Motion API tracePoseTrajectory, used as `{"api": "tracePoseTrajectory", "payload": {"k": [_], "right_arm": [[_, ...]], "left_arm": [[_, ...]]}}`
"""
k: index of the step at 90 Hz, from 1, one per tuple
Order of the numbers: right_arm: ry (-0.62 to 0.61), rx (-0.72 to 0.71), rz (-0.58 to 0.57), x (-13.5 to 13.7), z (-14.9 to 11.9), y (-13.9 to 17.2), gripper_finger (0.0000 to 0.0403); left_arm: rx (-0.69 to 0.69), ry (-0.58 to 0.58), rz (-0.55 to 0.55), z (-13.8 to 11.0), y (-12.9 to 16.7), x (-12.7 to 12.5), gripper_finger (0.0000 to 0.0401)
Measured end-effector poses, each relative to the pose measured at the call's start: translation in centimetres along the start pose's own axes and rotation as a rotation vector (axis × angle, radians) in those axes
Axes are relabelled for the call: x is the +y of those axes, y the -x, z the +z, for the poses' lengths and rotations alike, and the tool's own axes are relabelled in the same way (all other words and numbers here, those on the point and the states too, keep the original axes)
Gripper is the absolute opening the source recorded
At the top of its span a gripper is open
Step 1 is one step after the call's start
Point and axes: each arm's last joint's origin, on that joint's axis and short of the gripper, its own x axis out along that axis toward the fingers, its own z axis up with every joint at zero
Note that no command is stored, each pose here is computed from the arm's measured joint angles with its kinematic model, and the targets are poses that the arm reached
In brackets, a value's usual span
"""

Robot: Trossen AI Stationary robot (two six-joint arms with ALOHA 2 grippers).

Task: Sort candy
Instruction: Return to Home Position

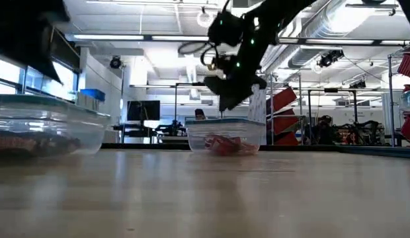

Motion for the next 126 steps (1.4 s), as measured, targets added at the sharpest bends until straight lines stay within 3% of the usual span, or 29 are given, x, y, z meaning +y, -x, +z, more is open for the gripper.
{"api": "tracePoseTrajectory", "payload": {"k": [11, 20, 35, 69, 87, 99, 105, 112, 126], "right_arm": [[0.008, 0.081, 0.056, -0.1, -0.7, -2.2, 0.0114], [0.031, 0.096, 0.115, 1.0, -1.1, -2.6, 0.0114], [0.086, 0.107, 0.184, 4.2, -2.7, -0.8, 0.0114], [0.077, 0.161, 0.320, 11.2, -7.8, 5.5, 0.0114], [0.083, 0.035, 0.306, 12.7, -8.7, 8.5, 0.0114], [0.182, 0.017, 0.423, 12.1, -7.3, 14.2, 0.0114], [0.269, 0.089, 0.494, 10.8, -7.0, 17.2, 0.0114], [0.323, 0.268, 0.510, 9.6, -8.6, 19.4, 0.0114], [0.246, 0.702, 0.532, 7.5, -12.1, 24.0, 0.0114]], "left_arm": [[-0.261, -0.053, 0.092, 0.9, 0.6, -1.0, 0.0039], [-0.346, -0.086, 0.148, 1.4, 0.8, -1.2, 0.0039], [-0.325, -0.094, 0.159, 1.5, 0.5, -0.9, 0.0039], [-0.304, -0.071, 0.134, 1.4, 0.5, -0.9, 0.0039], [-0.262, -0.067, 0.085, 1.3, 0.5, -1.1, 0.0039], [-0.231, -0.072, 0.050, 1.2, 0.4, -1.2, 0.0039], [-0.229, -0.083, 0.055, 1.2, 0.4, -1.1, 0.0039], [-0.224, -0.093, 0.061, 0.7, 0.1, -1.1, 0.0039], [-0.149, -0.121, 0.064, -1.2, -1.1, -0.7, 0.0039]]}}
